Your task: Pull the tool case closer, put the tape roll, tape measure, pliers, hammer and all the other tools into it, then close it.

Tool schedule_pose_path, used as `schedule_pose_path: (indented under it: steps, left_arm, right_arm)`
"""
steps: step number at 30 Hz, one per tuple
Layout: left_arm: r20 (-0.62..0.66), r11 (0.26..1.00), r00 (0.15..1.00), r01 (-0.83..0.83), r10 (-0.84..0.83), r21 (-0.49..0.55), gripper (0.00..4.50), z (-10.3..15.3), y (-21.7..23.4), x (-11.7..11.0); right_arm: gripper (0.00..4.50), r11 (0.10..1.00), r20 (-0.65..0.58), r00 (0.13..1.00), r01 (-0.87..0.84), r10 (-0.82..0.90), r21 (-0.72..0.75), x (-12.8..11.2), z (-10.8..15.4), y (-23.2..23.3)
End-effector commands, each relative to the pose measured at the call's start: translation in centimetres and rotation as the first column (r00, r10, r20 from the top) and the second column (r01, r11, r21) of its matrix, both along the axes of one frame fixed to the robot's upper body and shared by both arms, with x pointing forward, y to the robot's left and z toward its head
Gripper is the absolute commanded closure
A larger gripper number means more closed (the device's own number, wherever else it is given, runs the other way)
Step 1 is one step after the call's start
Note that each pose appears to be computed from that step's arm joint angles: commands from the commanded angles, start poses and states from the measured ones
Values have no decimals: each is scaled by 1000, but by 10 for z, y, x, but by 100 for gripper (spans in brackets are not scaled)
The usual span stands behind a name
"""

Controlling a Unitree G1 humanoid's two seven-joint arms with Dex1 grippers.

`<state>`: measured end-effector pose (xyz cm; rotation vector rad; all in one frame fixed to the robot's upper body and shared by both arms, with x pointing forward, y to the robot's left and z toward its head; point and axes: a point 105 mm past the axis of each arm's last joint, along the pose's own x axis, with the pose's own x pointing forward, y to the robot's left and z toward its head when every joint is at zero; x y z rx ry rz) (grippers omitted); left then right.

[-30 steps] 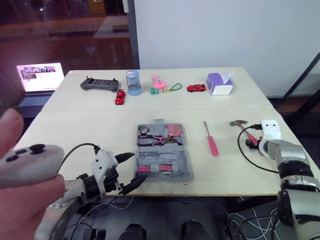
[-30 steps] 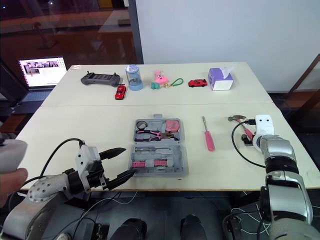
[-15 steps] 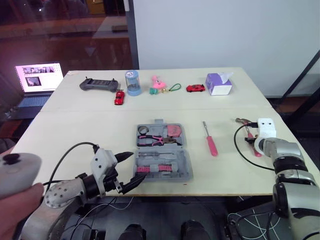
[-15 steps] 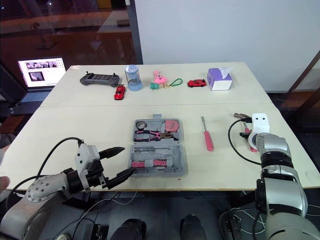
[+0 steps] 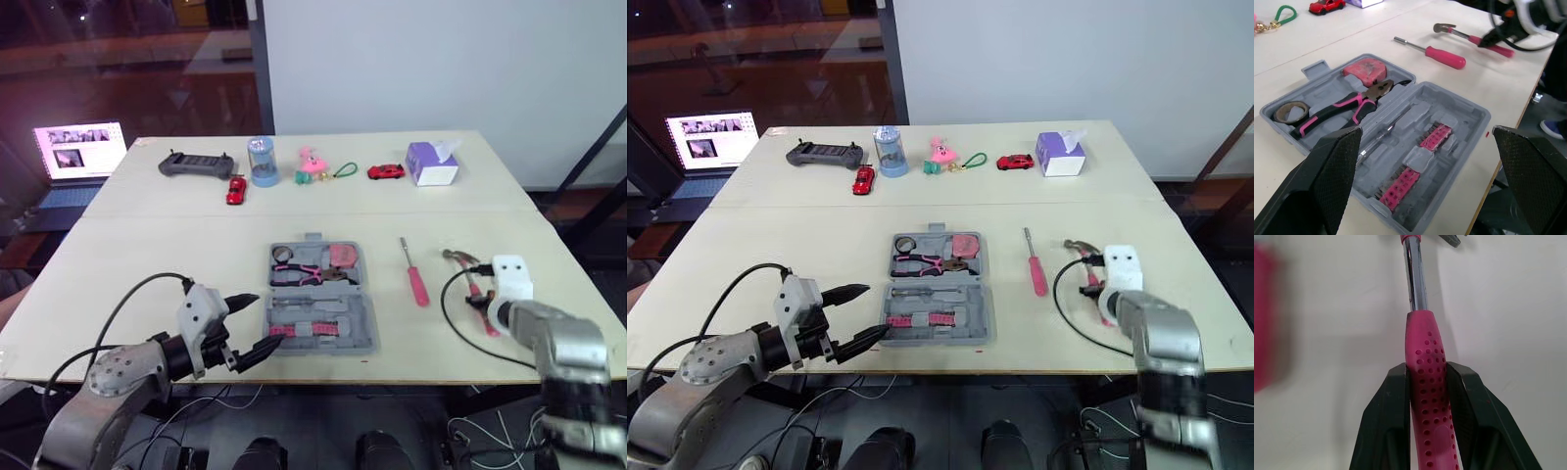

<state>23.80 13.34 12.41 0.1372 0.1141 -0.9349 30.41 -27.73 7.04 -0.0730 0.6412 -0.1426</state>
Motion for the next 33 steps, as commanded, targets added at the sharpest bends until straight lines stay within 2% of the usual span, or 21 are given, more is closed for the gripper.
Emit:
schedule_pose_path:
  steps: [1,6,11,21,24,33]
  left_arm:
    - [13,1000,1000,12,-12,-5,0,6,2,1]
    - [9,1000,1000,28,-28,2,0,7,3,3]
    - [8,999,999,41,-41,5,0,8,2,5]
    - [-9,999,999,42,-42,22,0,4,4,6]
    - [-9,999,999,42,-42,21,0,4,4,5]
    - [-7,999,1000,31,-30,29,0,6,6,2]
  right_arm:
    - [388,998,127,992,29,-22,-58,-14,32,7]
    - [388,999,120,993,7,-2,-44,-33,20,33]
    - [388,996,144,989,-5,18,-90,-34,18,37]
    - [388,960,200,940,-265,277,-87,-33,21,89]
    - [388,957,206,935,-279,290,-82,-28,20,97]
    - [388,970,127,962,-234,241,-70,-25,-3,95]
